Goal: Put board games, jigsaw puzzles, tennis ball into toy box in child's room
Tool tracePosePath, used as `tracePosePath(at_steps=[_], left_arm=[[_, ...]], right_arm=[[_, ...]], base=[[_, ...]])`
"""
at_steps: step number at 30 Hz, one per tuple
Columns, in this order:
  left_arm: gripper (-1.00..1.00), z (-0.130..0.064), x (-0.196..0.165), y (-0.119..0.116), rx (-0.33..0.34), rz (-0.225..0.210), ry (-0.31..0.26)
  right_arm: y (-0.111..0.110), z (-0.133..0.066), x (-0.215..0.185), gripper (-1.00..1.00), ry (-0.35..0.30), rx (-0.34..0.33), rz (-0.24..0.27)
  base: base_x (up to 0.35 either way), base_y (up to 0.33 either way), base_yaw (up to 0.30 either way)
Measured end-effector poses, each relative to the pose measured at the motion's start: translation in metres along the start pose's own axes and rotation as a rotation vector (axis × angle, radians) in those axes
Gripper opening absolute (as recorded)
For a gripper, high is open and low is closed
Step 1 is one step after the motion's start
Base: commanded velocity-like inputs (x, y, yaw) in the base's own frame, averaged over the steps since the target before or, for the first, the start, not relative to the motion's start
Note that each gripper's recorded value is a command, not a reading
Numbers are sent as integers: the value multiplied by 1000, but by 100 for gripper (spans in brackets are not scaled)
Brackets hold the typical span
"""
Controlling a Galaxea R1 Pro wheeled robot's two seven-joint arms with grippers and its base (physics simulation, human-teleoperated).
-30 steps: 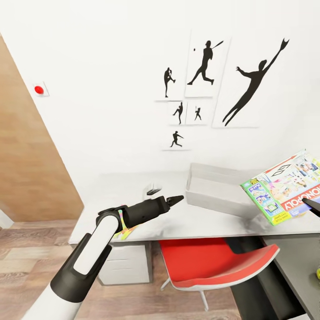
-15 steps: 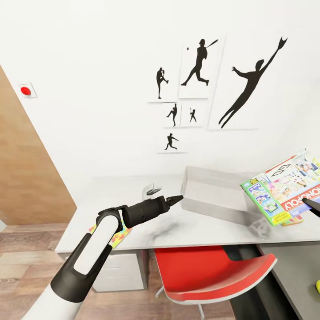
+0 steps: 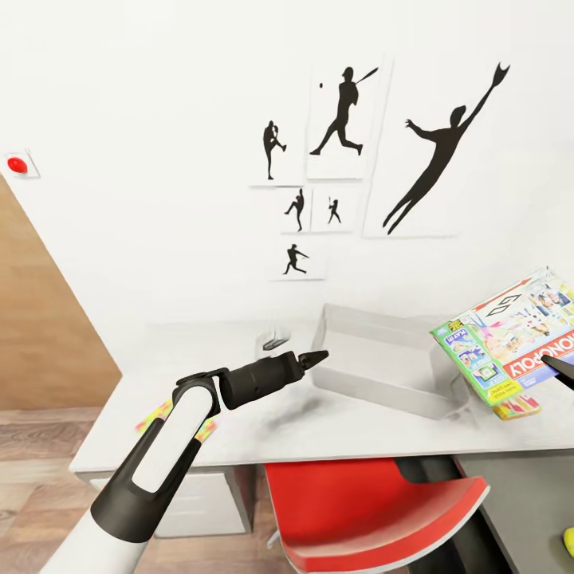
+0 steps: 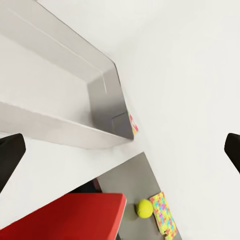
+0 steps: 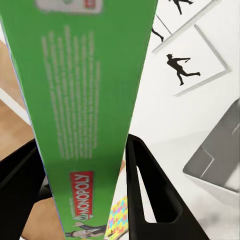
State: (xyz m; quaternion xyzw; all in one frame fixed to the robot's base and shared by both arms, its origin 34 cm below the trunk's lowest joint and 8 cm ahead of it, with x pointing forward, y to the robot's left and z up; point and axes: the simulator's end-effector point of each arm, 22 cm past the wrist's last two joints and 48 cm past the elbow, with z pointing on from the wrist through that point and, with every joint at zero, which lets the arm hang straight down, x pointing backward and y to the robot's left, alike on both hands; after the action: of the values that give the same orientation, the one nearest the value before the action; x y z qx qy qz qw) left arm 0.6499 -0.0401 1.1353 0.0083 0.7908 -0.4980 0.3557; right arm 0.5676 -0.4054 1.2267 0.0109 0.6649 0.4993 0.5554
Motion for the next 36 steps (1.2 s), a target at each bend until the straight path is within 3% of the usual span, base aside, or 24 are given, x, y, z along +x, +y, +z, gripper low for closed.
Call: tracePosePath(at_steps=[36], left_arm=[[100, 0, 0, -2, 7, -2, 0]], right_arm=[[0, 0, 0, -100, -2, -2, 3]], base=[[68, -72, 0]])
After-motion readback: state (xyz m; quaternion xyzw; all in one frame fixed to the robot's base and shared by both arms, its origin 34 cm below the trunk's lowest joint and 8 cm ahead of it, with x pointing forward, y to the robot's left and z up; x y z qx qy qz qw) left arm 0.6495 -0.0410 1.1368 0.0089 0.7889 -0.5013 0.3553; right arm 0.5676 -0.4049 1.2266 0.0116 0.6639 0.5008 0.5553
